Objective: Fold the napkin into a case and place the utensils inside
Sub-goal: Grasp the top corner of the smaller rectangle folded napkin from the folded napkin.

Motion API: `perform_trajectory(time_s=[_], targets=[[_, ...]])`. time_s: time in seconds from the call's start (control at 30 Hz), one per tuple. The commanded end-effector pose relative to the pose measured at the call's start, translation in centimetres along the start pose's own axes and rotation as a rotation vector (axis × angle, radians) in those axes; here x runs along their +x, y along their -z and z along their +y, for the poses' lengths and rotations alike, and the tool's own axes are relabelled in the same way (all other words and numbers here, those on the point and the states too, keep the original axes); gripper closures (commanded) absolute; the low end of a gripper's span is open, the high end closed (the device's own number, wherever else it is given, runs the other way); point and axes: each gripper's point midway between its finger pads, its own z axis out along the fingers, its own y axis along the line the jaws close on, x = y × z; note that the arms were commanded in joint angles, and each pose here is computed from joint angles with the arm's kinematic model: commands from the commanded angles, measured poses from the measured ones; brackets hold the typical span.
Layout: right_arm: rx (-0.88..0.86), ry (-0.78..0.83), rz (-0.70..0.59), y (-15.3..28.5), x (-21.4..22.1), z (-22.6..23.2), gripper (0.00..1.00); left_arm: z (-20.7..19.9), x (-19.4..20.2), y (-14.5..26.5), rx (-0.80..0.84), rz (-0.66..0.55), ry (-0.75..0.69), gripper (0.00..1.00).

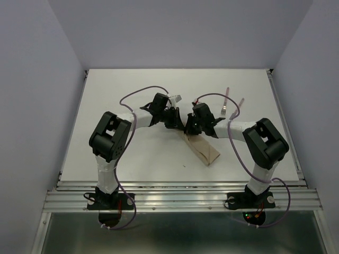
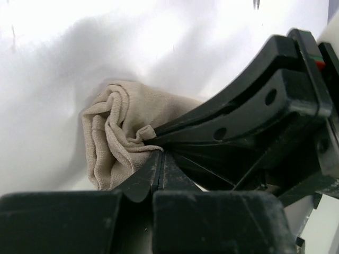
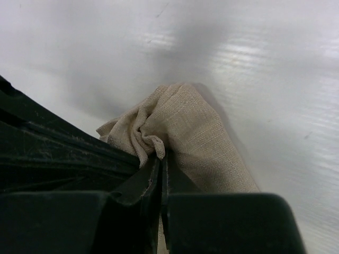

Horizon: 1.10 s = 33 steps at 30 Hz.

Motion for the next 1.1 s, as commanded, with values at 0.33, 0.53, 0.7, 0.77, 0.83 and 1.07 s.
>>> perform_trajectory(time_s=[0.33,0.53,0.7,0.77,0.83,1.07], targets=[[-0.007,0.035,-0.185,2.9,-3.5,1.3,0.66,-0.2,-3.8,0.2,0.018,0.004,-0.268,1.00],[-0.036,0.035,-0.238,4.8,-5.3,2.0,0.66,0.1,-3.6,-0.1,0.027,0.036,-0.331,1.00],[-0.076,0.028,-0.277,6.5,-6.6,2.7,0.65,0.3,-3.5,-0.4,0.032,0.053,-0.336,1.00],[-0.071,0.015,-0.293,6.9,-7.2,2.4,0.66,0.3,-3.7,-0.4,0.030,0.050,-0.340,1.00],[-0.062,-0.013,-0.309,7.2,-7.9,1.3,0.71,0.4,-3.8,-0.4,0.023,0.051,-0.339,1.00],[-0.079,-0.019,-0.223,4.4,-7.5,0.4,0.77,0.3,-4.8,-0.2,0.003,0.048,-0.359,1.00]])
